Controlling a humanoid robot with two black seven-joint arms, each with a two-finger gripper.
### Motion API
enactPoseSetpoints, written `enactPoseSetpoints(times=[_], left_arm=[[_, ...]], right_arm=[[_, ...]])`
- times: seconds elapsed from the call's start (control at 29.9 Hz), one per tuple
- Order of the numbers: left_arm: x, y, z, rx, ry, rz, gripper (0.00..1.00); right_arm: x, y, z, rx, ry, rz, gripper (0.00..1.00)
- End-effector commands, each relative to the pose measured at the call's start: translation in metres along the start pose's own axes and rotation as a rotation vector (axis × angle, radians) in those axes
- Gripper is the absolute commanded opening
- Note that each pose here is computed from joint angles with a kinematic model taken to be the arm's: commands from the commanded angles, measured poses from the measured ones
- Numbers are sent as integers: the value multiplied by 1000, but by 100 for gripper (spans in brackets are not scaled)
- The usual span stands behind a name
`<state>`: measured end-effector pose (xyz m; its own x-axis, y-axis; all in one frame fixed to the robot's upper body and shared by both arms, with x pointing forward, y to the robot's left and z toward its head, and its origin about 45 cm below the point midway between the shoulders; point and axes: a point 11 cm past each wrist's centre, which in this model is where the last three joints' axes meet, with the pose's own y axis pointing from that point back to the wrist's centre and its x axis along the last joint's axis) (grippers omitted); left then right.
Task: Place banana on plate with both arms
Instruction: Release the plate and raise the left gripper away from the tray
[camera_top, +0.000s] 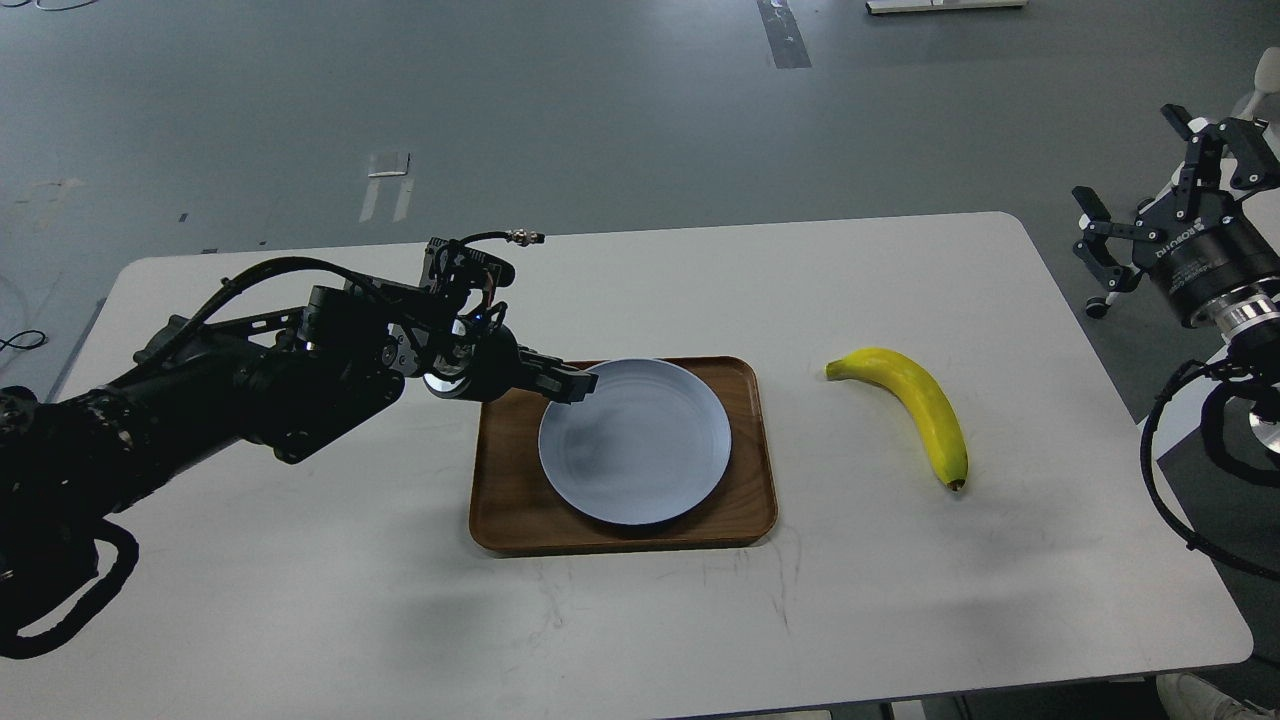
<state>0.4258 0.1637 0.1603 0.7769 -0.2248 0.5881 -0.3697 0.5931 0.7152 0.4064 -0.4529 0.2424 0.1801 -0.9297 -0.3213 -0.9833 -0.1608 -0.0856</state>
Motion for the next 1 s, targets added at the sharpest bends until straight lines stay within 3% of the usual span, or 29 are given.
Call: enactPoseSetpoints(times=[0.0, 0.1, 0.23, 0.5, 0.67, 0.84, 0.97], left_arm=[[12, 12, -4, -47, 118, 73, 98], [48, 58, -10, -230, 482, 293, 98], [61, 97, -28, -334, 688, 436, 98], [26, 181, -100, -657, 1190, 873, 98], [-9, 192, -129, -699, 1396, 1005, 98], [-19, 193, -138, -696, 1440, 1044, 98], [-19, 192, -139, -689, 1442, 1043, 98]], right_arm=[[0, 0, 0, 0, 0, 0, 100], [-1, 0, 0, -1, -1, -3, 100], [-3, -1, 1, -2, -4, -10, 100], [-14, -3, 5, -9, -20, -42, 100], [-21, 1, 16, -41, -26, -62, 100], [-26, 8, 32, -131, 44, -113, 100], [-32, 14, 22, -240, 313, -251, 100]])
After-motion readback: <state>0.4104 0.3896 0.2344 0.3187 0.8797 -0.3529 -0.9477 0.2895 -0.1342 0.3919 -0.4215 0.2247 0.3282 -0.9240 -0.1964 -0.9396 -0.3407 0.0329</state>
